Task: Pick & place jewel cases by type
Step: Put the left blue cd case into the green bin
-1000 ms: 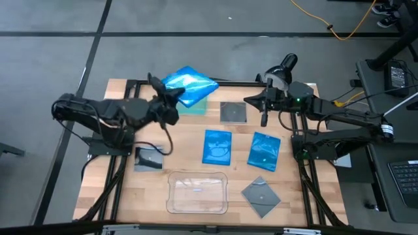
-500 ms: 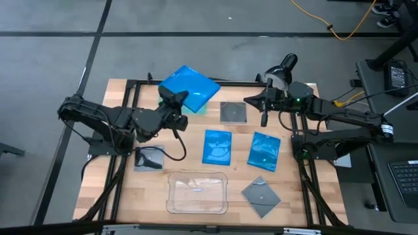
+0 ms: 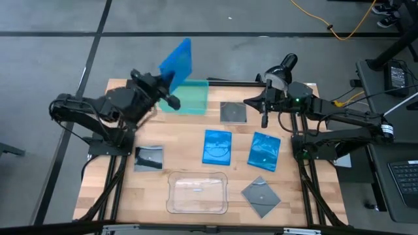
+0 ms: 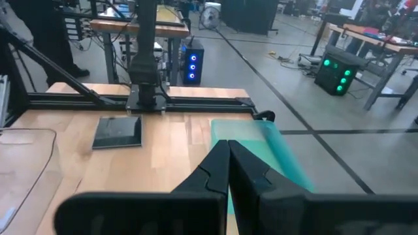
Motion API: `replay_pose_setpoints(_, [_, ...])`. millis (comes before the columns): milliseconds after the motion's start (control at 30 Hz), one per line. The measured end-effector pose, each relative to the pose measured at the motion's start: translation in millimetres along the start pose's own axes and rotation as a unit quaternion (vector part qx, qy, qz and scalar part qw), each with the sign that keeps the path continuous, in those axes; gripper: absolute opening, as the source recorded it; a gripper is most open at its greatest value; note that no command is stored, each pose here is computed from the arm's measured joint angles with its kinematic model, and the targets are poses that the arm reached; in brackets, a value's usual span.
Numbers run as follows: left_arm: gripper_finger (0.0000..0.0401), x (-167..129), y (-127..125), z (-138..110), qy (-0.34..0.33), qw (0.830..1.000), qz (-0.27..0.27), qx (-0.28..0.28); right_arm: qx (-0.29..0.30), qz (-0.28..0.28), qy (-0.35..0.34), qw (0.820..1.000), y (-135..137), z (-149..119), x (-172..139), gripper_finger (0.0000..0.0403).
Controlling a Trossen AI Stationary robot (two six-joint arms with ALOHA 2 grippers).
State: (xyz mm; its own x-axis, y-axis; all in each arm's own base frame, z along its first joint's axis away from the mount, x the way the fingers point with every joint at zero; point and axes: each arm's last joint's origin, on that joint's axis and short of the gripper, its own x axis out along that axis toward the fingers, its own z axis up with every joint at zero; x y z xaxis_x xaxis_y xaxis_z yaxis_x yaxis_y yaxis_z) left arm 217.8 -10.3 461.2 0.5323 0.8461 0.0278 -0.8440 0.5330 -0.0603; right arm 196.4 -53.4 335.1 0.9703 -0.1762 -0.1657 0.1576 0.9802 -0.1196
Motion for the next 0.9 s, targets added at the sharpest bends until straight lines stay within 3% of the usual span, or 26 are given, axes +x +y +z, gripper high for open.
replay_pose_setpoints(67, [0.0013, 3, 6, 2, 0.000, 0.997, -0.008, -0.078, -0.002, 0.005, -0.001, 1.000, 0, 0, 0, 0.0010])
replay_pose_setpoints(133, [0.0013, 6, 10, 3, -0.002, 0.993, -0.008, -0.118, -0.008, 0.011, -0.002, 1.000, 1, 0, 0, 0.0010])
replay_pose_setpoints(300, [0.0013, 12, 14, 2, -0.001, 0.987, 0.006, -0.162, -0.028, 0.025, -0.004, 0.999, 1, 0, 0, 0.0010])
replay_pose_setpoints(400, [0.0013, 18, 15, -12, 0.006, 0.981, 0.036, -0.191, -0.041, 0.026, -0.005, 0.999, 2, 0, 0, 0.0010])
replay_pose_setpoints(700, [0.0013, 35, 23, -107, 0.034, 0.949, 0.122, -0.288, -0.043, 0.023, 0.001, 0.999, -2, -1, 0, 0.0010])
replay_pose_setpoints(900, [0.0013, 34, 33, -174, -0.005, 0.909, 0.194, -0.370, -0.046, 0.044, 0.004, 0.998, -4, -3, -1, 0.0010])
